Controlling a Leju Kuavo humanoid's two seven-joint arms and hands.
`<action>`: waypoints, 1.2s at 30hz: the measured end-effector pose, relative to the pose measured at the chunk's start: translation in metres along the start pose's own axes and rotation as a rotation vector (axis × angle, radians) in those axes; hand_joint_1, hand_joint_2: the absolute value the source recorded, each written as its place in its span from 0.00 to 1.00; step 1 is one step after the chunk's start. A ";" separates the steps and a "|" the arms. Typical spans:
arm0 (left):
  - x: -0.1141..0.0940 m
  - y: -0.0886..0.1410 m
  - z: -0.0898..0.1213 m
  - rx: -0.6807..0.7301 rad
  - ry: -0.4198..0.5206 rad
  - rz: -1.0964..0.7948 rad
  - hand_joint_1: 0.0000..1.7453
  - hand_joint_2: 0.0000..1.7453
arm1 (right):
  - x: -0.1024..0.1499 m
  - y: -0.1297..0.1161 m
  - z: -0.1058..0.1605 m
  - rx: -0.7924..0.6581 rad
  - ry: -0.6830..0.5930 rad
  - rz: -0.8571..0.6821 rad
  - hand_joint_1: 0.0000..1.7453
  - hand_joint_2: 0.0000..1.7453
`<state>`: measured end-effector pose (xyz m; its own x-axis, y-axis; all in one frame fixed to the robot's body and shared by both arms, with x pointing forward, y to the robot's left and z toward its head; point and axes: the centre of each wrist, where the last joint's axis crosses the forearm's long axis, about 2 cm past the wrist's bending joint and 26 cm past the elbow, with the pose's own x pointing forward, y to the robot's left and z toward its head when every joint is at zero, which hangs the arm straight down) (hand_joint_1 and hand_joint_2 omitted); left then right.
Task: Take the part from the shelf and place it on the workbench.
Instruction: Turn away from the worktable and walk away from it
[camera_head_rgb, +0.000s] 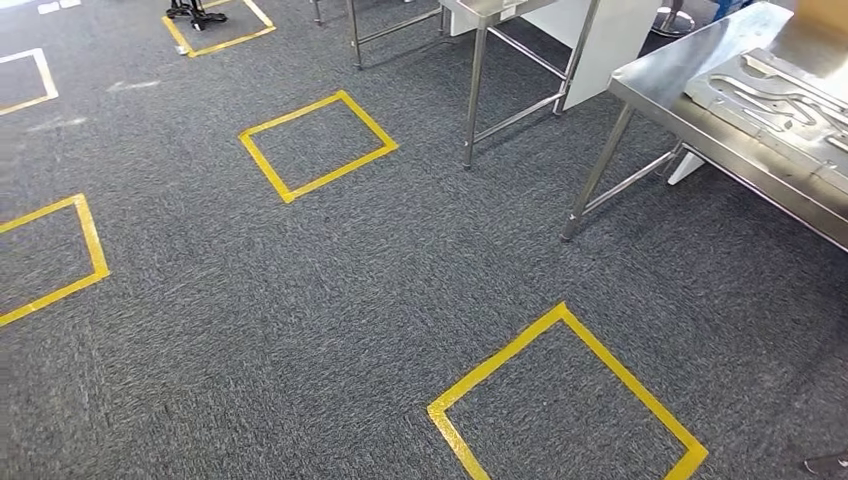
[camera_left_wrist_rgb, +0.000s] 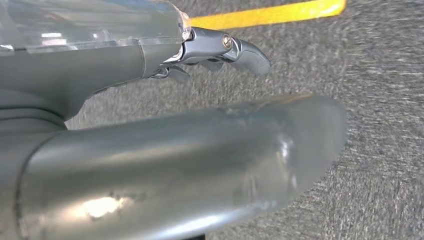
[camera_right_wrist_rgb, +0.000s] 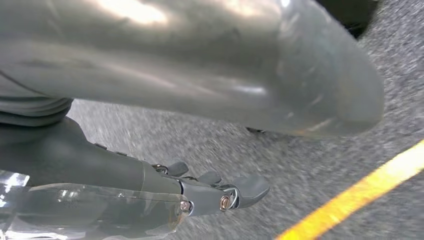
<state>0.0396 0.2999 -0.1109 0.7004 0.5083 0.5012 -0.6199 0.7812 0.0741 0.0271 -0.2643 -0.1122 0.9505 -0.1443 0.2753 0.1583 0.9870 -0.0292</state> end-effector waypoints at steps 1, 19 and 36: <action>0.000 0.000 0.000 0.000 -0.001 0.002 0.00 0.00 | 0.000 0.000 0.000 0.000 -0.006 0.004 0.00 0.00; 0.002 -0.001 -0.001 0.007 0.003 0.015 0.00 0.00 | 0.002 0.001 0.000 -0.007 -0.005 0.039 0.00 0.00; -0.011 -0.022 0.009 -0.001 0.002 0.004 0.00 0.00 | 0.001 -0.015 -0.001 -0.016 0.014 0.012 0.00 0.00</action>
<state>0.0421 0.2732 -0.1102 0.6986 0.5121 0.4997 -0.6224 0.7794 0.0713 0.0258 -0.2795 -0.1129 0.9559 -0.1335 0.2616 0.1509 0.9874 -0.0476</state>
